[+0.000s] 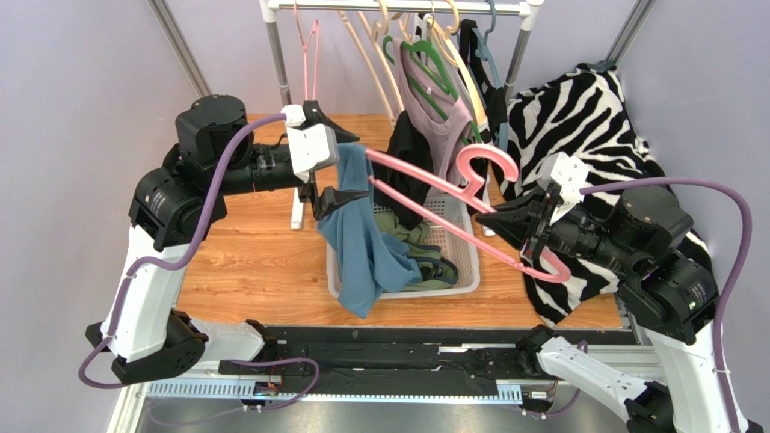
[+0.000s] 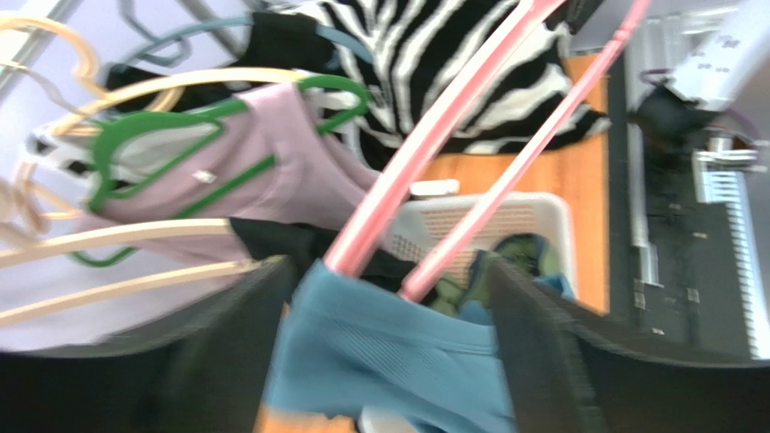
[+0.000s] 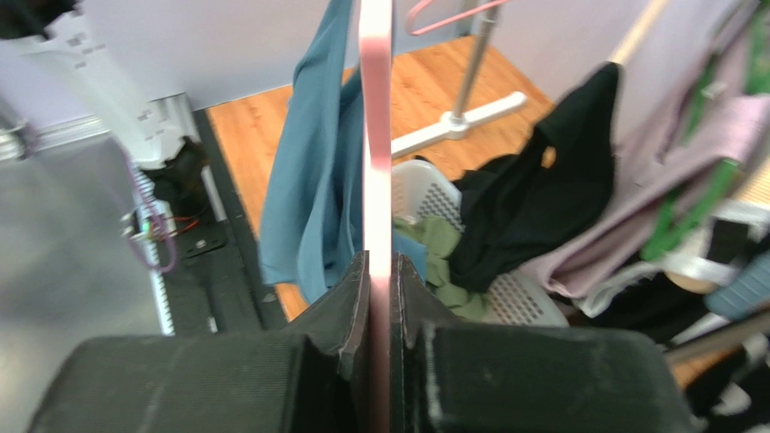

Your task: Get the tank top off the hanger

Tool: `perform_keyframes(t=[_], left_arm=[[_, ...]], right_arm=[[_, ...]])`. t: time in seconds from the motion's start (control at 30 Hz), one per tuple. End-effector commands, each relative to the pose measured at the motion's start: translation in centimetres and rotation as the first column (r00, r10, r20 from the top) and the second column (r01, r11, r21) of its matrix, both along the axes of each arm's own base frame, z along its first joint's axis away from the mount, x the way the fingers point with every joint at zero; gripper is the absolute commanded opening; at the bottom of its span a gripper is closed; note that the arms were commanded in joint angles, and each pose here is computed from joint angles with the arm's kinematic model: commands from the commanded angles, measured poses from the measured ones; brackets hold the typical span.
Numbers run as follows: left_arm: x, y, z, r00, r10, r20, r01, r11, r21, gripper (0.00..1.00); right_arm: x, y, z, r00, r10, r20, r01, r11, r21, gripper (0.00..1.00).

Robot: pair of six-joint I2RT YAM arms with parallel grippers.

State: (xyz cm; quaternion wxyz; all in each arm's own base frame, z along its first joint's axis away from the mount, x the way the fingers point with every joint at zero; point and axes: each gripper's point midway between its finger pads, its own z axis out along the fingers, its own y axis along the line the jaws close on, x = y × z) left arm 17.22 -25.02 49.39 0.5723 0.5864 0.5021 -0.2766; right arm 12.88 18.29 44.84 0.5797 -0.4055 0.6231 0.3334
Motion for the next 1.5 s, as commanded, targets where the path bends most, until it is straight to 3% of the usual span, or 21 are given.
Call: perform_keyframes(t=[0.0, 0.13, 0.27, 0.37, 0.47, 0.6, 0.97, 1.0, 1.07, 1.1, 1.13, 1.2, 1.47], left_arm=[[1.2, 1.4, 5.0, 0.985, 0.144, 0.097, -0.128, 0.980, -0.152, 0.97], [1.3, 2.3, 5.0, 0.976, 0.190, 0.110, -0.171, 0.972, -0.159, 0.97], [0.3, 3.2, 2.4, 0.979, 0.189, 0.074, -0.179, 0.976, -0.123, 0.98], [0.9, 2.6, -3.8, 0.981, 0.190, -0.038, -0.191, 0.981, -0.024, 0.98], [1.6, 2.6, -6.8, 0.973, 0.223, -0.067, -0.223, 0.975, 0.011, 0.98], [3.7, 2.6, -8.2, 0.954, 0.296, -0.056, -0.295, 0.955, 0.027, 0.99], [6.9, 0.1, -9.3, 0.943, 0.320, -0.093, -0.318, 0.947, 0.040, 0.99], [7.0, 0.0, -9.3, 0.944, 0.317, -0.092, -0.314, 0.948, 0.041, 0.96], [6.9, -0.2, -8.8, 0.951, 0.300, -0.081, -0.297, 0.954, 0.040, 0.79], [6.8, -0.4, -8.5, 0.955, 0.287, -0.082, -0.284, 0.958, 0.037, 0.47], [6.8, -0.5, -7.7, 0.955, 0.287, -0.079, -0.286, 0.958, 0.023, 0.25], [6.9, -0.6, -6.8, 0.955, 0.286, -0.079, -0.286, 0.958, 0.011, 0.00], [5.7, 1.5, 1.4, 0.941, 0.340, -0.009, -0.337, 0.928, -0.160, 0.00]], right_arm=[[2.6, -2.0, 3.7, 0.974, -0.200, 0.106, 0.189, 0.976, 0.105, 0.00], [2.7, -2.5, 4.1, 0.966, -0.229, 0.117, 0.215, 0.969, 0.118, 0.00], [2.5, -2.8, 4.3, 0.964, -0.236, 0.123, 0.220, 0.967, 0.126, 0.00], [2.0, -2.8, 4.7, 0.966, -0.222, 0.132, 0.204, 0.969, 0.136, 0.00], [1.4, -2.7, 4.8, 0.970, -0.200, 0.138, 0.181, 0.974, 0.137, 0.00], [0.1, -2.5, 5.0, 0.980, -0.150, 0.134, 0.132, 0.982, 0.136, 0.00], [-2.2, -3.3, 7.0, 0.978, -0.123, 0.170, 0.092, 0.979, 0.181, 0.00], [-2.2, -3.3, 7.1, 0.977, -0.126, 0.170, 0.094, 0.978, 0.184, 0.00], [-2.7, -3.7, 7.9, 0.973, -0.130, 0.191, 0.092, 0.976, 0.199, 0.00], [-2.8, -3.8, 8.0, 0.973, -0.129, 0.194, 0.090, 0.976, 0.201, 0.00], [-2.9, -3.8, 8.1, 0.972, -0.130, 0.194, 0.089, 0.975, 0.205, 0.00], [-3.2, -4.0, 8.4, 0.971, -0.132, 0.200, 0.089, 0.973, 0.212, 0.00], [-3.4, -5.6, 6.4, 0.969, -0.195, 0.151, 0.168, 0.970, 0.176, 0.00]])
